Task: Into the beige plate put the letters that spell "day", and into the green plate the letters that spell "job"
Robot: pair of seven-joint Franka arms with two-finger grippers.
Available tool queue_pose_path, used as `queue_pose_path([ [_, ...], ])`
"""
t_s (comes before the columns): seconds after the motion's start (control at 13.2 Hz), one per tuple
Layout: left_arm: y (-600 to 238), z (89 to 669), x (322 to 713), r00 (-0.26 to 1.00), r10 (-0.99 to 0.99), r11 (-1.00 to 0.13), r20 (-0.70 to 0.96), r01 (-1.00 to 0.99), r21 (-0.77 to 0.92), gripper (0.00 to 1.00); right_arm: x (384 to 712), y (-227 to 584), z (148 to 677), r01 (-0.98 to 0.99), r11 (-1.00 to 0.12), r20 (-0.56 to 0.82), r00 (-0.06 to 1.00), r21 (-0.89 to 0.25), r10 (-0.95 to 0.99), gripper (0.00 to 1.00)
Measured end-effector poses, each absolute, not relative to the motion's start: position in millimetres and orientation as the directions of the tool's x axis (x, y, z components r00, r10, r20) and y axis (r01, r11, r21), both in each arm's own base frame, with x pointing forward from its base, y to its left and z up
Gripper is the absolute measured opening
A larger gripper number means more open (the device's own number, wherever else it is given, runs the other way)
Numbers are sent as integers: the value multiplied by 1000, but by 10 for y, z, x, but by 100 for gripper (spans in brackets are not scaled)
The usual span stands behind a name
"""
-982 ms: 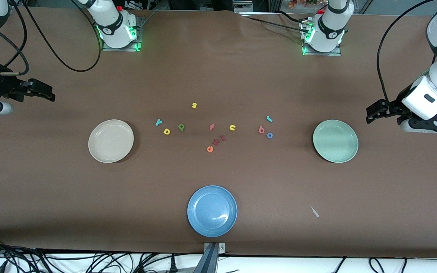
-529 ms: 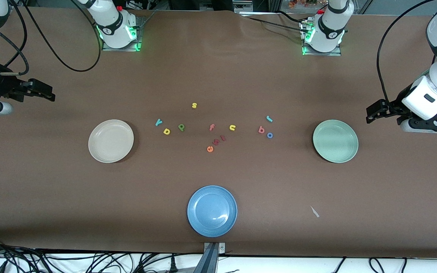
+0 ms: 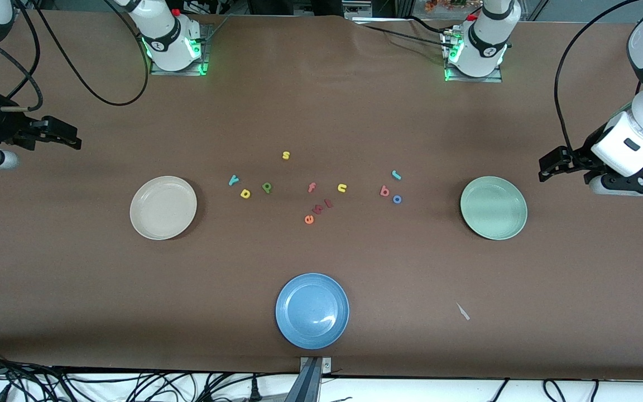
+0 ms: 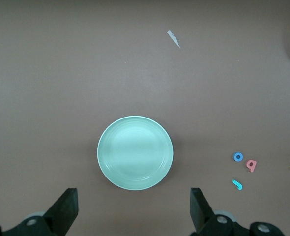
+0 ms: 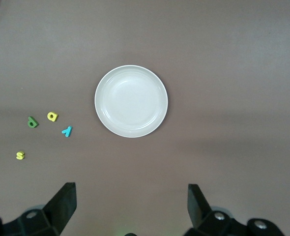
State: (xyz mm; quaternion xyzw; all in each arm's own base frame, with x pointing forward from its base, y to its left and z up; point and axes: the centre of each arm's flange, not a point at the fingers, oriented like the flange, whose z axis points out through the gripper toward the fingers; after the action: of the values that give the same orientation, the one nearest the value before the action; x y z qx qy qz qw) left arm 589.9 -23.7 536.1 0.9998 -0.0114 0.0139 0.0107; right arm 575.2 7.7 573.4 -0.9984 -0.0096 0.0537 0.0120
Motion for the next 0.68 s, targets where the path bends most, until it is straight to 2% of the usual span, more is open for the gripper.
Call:
queue_pose_path([
  [0.68,-255,5361,5898,999,-26,-999,28,-26,21,100,5760,77,5711,18,-1000,-112,994,-25,21,100],
])
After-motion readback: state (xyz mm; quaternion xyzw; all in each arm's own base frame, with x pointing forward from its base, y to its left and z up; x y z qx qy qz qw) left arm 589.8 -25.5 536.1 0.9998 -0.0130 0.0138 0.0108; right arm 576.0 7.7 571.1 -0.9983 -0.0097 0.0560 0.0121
